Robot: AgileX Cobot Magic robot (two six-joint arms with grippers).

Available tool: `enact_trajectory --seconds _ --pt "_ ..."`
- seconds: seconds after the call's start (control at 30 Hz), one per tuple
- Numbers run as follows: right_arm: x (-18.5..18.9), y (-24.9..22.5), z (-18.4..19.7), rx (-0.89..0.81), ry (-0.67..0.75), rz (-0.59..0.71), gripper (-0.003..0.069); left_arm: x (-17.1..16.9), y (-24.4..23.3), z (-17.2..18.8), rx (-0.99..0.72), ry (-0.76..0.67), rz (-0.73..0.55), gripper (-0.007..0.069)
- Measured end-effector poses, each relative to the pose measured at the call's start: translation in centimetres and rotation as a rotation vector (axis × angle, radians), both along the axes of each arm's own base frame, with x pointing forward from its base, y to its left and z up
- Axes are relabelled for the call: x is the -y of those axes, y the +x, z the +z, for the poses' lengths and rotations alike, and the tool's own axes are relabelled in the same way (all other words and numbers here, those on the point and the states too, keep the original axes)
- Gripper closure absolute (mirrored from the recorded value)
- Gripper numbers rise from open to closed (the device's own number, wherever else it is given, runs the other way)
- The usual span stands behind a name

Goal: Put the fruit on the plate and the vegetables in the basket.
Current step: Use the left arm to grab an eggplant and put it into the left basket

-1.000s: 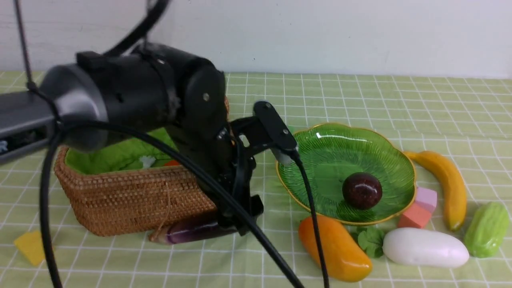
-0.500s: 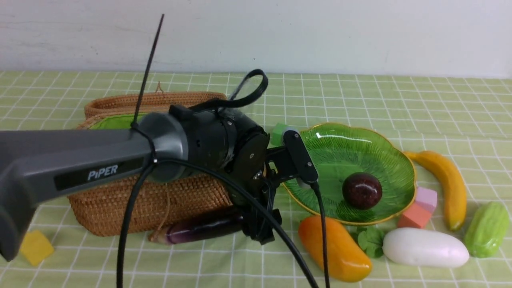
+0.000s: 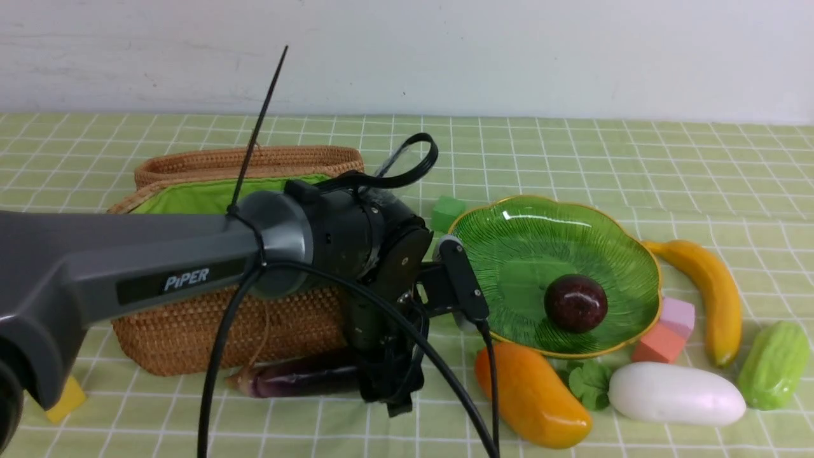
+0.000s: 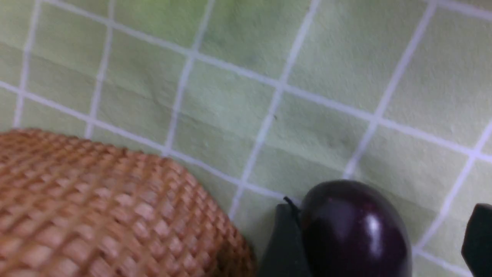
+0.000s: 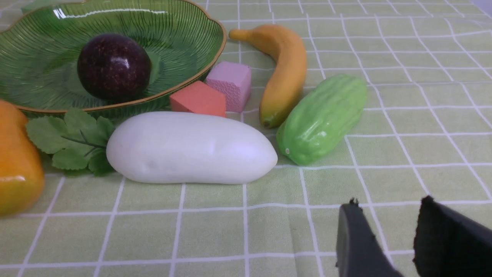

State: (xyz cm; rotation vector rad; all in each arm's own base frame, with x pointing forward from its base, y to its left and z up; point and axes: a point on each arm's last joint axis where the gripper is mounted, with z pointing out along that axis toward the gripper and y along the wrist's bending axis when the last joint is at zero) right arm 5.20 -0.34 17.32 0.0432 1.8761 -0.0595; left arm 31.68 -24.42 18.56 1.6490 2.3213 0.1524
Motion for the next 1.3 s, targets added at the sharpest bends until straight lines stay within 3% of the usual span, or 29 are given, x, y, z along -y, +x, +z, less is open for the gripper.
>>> enact_trajectory --seconds 0.23,0.47,1.0,1.13,1.3 --pt "0.0 0.0 0.0 0.000 0.000 0.000 0.0418 -0.7 -1.7 -0.1 -0.180 0.058 0.035 0.0065" --pt "0.0 0.0 0.0 0.000 0.000 0.000 0.0418 -0.5 -1.9 0.7 -0.183 0.009 0.046 0.0065" --pt "0.0 0.0 0.0 0.000 0.000 0.000 0.0418 -2.0 -1.2 0.7 -0.183 0.070 0.051 0.0078" --pt "0.0 0.0 0.0 0.000 0.000 0.000 0.0418 -2.2 -1.1 0.7 -0.188 0.075 0.052 0.0133" --pt "0.0 0.0 0.0 0.000 0.000 0.000 0.0418 -2.2 -1.3 0.7 -0.212 0.079 0.040 0.0299"
